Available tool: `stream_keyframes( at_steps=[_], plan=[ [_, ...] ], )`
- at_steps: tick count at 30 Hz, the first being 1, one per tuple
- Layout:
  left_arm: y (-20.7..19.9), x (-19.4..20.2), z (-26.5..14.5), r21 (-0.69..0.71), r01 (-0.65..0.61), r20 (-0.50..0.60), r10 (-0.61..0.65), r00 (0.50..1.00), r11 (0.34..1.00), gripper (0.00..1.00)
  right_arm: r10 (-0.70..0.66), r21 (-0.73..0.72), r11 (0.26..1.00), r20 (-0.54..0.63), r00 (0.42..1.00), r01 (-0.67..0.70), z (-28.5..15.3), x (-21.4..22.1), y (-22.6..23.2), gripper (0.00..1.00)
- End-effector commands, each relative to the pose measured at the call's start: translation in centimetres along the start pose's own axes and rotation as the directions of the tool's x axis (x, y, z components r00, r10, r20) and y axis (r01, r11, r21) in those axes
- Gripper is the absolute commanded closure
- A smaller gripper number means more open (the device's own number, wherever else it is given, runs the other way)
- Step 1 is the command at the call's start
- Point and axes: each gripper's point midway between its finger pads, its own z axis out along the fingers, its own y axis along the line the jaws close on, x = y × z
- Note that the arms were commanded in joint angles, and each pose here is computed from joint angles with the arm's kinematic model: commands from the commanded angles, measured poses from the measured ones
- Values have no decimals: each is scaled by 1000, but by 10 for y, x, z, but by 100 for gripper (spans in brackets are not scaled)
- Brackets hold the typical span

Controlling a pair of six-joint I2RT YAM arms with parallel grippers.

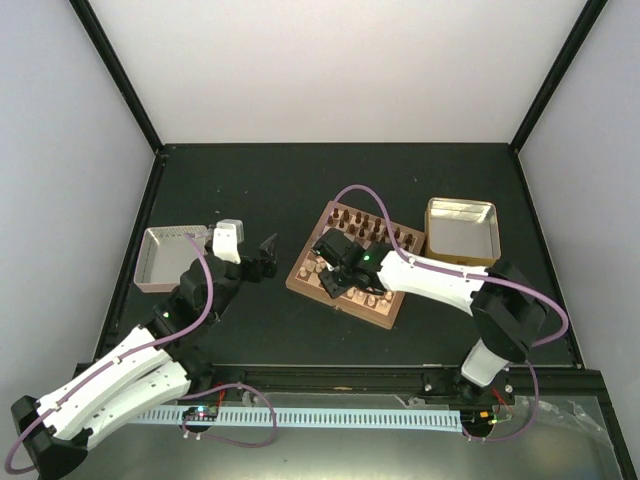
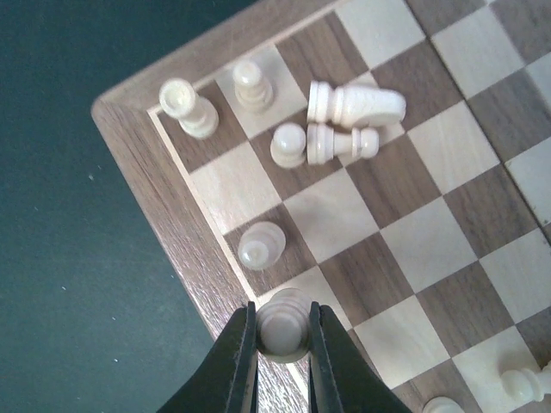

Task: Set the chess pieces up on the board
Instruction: Place the chess piece on the chessboard.

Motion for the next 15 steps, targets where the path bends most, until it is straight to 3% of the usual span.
stream_keyframes(
  at_steps=[1, 15],
  plan=[
    [6, 2, 2, -31, -14, -5, 14, 1000, 999, 1, -43, 30, 999, -41, 998, 45, 3, 6, -1, 90],
    [7, 7, 7, -38, -23, -21, 22, 1000, 999, 1, -67, 45, 996, -73, 995, 71, 14, 11, -3, 84]
  ],
)
